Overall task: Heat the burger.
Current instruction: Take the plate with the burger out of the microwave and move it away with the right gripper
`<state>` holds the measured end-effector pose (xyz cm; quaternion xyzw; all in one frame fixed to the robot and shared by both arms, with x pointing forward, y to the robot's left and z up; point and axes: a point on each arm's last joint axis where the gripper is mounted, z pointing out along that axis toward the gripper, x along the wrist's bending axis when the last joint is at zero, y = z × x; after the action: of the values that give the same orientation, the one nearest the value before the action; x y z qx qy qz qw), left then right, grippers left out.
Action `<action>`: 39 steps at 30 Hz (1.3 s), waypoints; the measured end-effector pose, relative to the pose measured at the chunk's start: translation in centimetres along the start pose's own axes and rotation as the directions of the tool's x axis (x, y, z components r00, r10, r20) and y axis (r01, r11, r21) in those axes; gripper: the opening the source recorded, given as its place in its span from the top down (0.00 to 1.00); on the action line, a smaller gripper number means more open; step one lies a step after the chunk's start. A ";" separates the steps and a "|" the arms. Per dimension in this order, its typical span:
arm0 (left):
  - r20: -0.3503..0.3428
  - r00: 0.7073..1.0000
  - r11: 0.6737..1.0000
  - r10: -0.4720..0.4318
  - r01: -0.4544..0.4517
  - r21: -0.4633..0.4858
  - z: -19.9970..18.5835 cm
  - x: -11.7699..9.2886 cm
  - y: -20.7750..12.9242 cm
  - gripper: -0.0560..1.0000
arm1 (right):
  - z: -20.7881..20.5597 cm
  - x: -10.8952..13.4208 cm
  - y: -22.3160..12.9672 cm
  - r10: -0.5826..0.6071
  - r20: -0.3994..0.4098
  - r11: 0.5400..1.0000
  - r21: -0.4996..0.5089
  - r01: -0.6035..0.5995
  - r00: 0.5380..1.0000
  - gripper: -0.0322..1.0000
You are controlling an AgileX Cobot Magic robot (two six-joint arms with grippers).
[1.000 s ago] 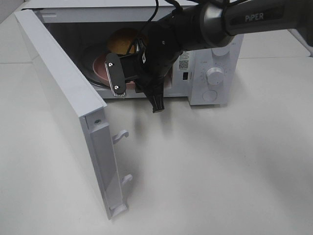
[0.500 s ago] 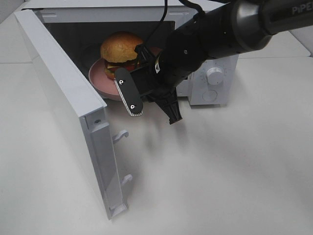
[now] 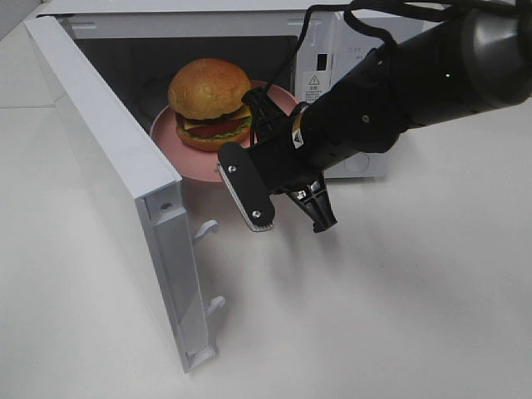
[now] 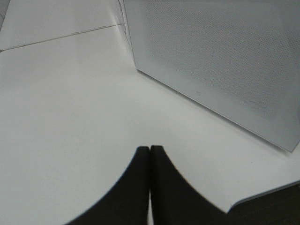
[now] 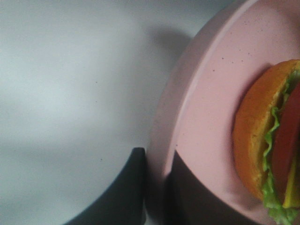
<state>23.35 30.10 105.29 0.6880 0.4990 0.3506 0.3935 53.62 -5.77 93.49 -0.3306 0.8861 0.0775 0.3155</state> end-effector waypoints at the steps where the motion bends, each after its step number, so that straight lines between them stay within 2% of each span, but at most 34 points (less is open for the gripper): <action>1: 0.000 1.000 1.000 0.000 0.000 0.000 0.0 0.0 0.0 0.95 | 0.0 0.0 0.0 0.000 0.000 1.000 0.000 0.000 1.000 0.89; 15: 0.000 1.000 1.000 0.000 0.000 0.000 0.0 0.0 0.0 0.95 | -1.9 3.7 0.1 -0.020 -0.059 1.000 -0.006 0.020 0.998 0.89; 34: 0.000 1.000 1.000 0.000 0.000 0.000 0.0 0.0 0.0 0.95 | -6.6 7.5 -0.1 -0.022 -0.051 1.000 -0.009 0.021 0.998 0.89; 39: 0.000 1.000 1.000 0.000 0.000 0.000 0.0 0.0 0.0 0.95 | -7.8 9.3 -0.1 0.001 -0.065 1.000 -0.008 -0.002 0.998 0.89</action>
<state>23.35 30.10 105.29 0.6880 0.4990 0.3506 0.3935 44.28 -13.50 94.03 -0.3335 0.8959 0.0706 0.2850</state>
